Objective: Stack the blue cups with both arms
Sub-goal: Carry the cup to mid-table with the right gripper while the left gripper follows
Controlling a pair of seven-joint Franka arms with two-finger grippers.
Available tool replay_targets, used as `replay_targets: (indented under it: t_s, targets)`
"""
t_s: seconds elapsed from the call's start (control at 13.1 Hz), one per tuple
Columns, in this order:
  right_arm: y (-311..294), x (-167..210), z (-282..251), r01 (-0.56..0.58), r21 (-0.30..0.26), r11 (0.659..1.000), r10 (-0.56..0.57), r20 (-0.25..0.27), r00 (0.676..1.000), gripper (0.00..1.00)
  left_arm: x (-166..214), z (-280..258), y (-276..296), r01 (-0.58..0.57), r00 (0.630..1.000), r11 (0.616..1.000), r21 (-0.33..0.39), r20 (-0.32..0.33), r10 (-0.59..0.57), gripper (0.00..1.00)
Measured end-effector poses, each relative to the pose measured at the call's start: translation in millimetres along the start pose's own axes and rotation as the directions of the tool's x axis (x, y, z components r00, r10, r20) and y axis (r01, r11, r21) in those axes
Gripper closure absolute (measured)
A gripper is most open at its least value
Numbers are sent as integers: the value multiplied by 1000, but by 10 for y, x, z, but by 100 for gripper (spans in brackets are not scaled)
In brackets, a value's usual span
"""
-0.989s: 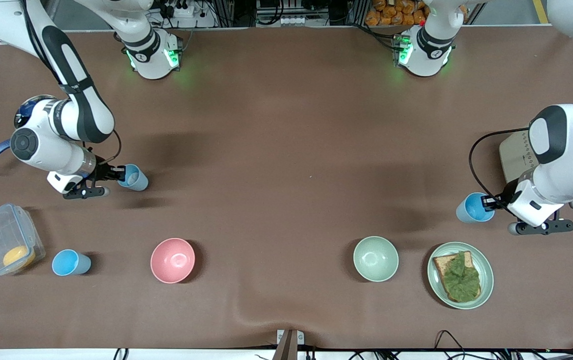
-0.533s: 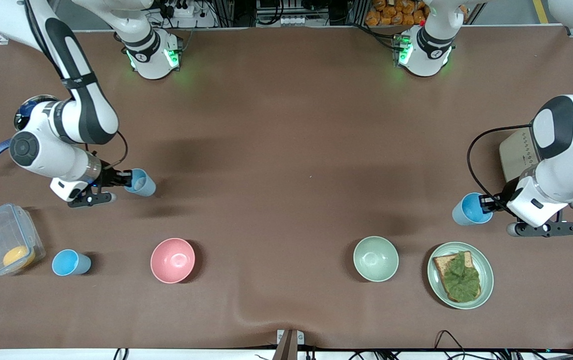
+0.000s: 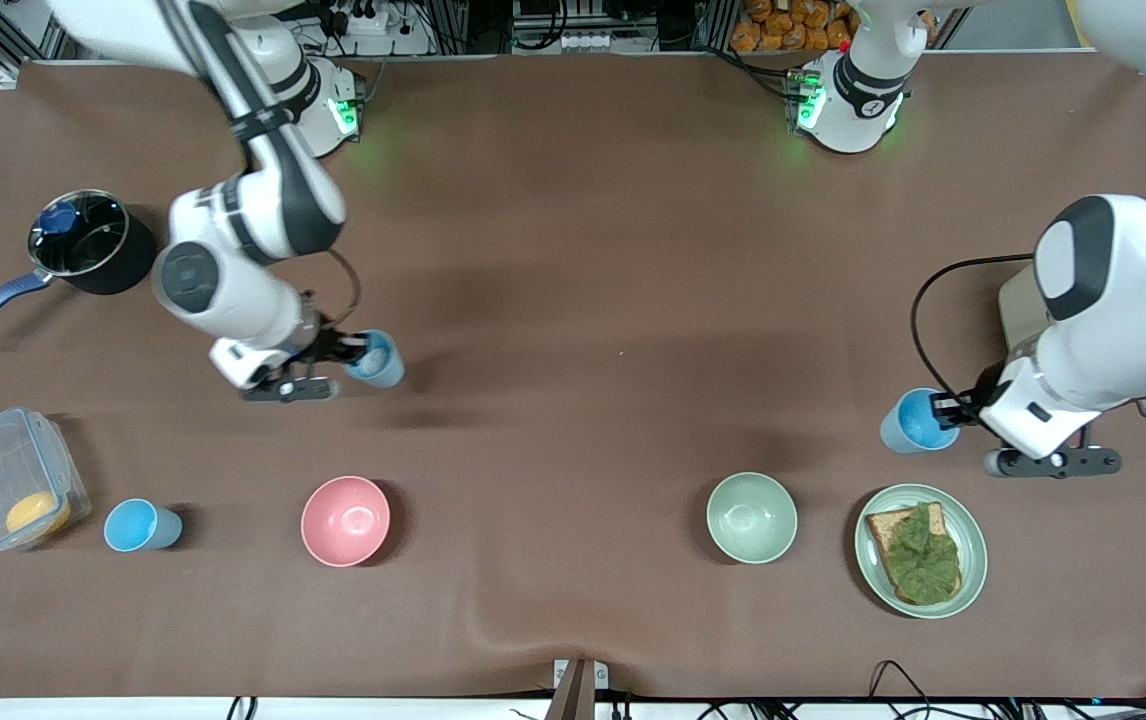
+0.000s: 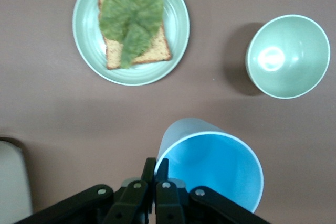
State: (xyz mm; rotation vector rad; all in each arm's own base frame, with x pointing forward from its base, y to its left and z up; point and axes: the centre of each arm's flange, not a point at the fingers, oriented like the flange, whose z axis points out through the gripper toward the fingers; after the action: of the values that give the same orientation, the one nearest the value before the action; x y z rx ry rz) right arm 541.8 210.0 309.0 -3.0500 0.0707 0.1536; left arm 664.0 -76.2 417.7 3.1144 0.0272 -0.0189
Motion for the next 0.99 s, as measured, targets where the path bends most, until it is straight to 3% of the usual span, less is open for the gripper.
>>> replay_targets:
  t_s: [0.23,0.61,0.99]
  targets:
    - [-661,-252,-34,-81,3,997,82,-15,997,97,-9,122,186,1,1000,1000,1,18,-1,97]
    - [-1336,-540,124,-221,28,975,222,-37,974,97,57,-114,288,6,1000,1000,-8,-30,-7,97]
    - [-1870,-647,518,-317,68,946,321,-50,946,97,-17,-147,714,18,999,1000,-13,-37,-18,97]
